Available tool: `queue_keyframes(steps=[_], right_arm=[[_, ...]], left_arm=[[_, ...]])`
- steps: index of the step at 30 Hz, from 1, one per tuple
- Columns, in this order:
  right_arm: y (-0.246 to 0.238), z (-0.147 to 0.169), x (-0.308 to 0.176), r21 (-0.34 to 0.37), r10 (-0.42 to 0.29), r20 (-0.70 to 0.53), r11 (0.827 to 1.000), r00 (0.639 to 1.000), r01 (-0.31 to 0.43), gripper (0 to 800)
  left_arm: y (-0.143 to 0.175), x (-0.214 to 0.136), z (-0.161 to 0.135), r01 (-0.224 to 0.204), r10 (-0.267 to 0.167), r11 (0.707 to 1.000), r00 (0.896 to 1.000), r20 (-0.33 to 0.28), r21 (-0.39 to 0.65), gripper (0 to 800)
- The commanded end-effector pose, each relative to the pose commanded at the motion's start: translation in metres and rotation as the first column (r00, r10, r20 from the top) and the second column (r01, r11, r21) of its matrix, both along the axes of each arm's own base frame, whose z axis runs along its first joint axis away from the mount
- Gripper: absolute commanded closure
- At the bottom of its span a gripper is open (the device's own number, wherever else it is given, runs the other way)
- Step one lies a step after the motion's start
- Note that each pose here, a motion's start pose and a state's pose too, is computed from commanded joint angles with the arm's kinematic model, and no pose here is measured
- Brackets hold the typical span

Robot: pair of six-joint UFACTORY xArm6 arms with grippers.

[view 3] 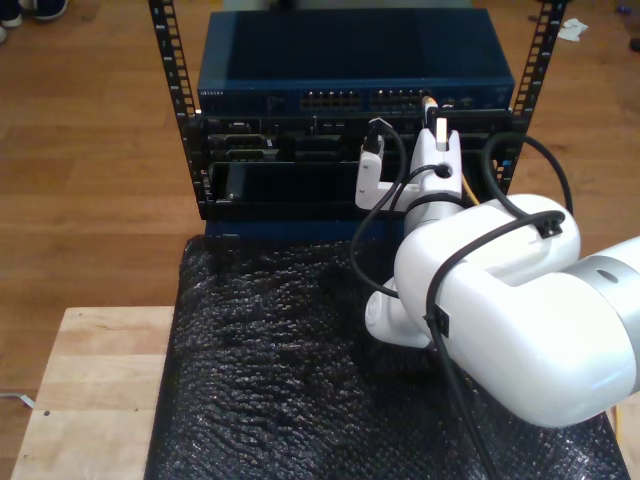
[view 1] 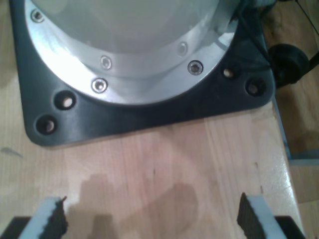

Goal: Grab the cable and plug it in

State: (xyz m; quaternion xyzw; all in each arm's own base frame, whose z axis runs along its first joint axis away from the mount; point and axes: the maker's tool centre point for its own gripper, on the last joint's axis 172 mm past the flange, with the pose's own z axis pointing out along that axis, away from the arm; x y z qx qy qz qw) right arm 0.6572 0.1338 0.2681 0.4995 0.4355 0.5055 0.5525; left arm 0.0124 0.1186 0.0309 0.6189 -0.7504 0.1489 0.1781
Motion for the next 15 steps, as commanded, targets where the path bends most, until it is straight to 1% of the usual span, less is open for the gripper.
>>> queue_keyframes(steps=[15], right_arm=[[0.0024, 0.0054, 0.0029, 0.006, 0.002, 0.013, 1.000, 1.000, -0.002, 800]], left_arm=[[0.0000, 0.0000, 0.0000, 0.000, 0.000, 1.000, 1.000, 0.000, 0.000, 1]])
